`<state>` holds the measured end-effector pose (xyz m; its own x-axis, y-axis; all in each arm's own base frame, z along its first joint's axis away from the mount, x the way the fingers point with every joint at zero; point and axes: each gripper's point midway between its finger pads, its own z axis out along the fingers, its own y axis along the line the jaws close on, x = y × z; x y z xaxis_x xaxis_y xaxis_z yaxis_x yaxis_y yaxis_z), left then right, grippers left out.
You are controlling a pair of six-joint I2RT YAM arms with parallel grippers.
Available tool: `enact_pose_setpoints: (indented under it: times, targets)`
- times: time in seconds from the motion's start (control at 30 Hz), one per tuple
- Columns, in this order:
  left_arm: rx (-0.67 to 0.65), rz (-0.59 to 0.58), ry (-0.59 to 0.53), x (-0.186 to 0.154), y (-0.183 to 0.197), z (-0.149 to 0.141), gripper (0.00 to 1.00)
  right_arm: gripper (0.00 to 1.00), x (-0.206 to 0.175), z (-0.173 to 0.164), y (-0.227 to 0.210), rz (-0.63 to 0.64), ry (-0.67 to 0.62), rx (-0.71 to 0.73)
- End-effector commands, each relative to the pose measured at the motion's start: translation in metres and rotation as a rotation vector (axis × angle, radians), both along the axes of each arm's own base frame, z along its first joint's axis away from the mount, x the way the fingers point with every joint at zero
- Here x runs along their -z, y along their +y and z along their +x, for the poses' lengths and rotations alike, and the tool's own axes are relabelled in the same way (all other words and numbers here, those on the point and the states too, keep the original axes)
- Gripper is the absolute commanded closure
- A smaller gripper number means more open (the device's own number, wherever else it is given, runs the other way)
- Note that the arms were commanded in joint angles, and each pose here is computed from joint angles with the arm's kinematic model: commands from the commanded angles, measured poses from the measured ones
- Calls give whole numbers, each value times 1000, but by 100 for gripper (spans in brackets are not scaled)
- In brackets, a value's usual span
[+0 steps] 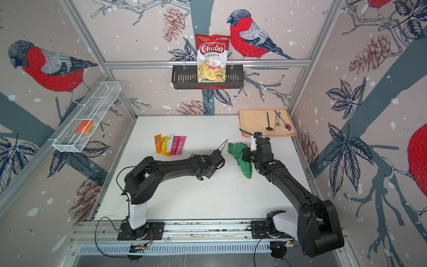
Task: Wipe the surface of the toothpaste tube
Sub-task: Adjust the toothpaste at the center of the board.
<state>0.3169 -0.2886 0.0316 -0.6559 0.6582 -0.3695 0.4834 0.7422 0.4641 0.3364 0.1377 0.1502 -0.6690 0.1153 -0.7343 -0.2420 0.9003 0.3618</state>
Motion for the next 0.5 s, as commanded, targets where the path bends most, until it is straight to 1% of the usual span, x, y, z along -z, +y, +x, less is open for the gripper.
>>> enact_pose_setpoints:
  times: [0.0,0.03,0.07,0.13,0.17,0.23,0.27,0.33,0.47]
  targets:
    - [-46,309,-131,-4,41,2,99,100,-10,3,-2,-1,-36,7]
    - [-38,325,-150,-4,38,1,93,100,-10,3,-2,-2,-37,9]
    - [-26,335,-160,-4,35,-1,91,100,-11,3,-3,0,-40,11]
    - [-7,338,-164,-3,28,-7,90,100,-11,4,-3,1,-42,12]
    - [5,336,-160,-2,25,-10,87,100,-11,4,-3,1,-42,12]
    - [21,310,-147,0,17,-16,77,100,-10,4,-3,0,-39,12]
    - [28,290,-142,0,13,-19,73,100,-10,4,-3,1,-38,10]
    - [43,219,-127,-4,2,-26,60,100,-11,4,-3,2,-40,11]
    - [71,56,-105,-27,-21,-33,42,100,-12,4,-2,3,-41,9]
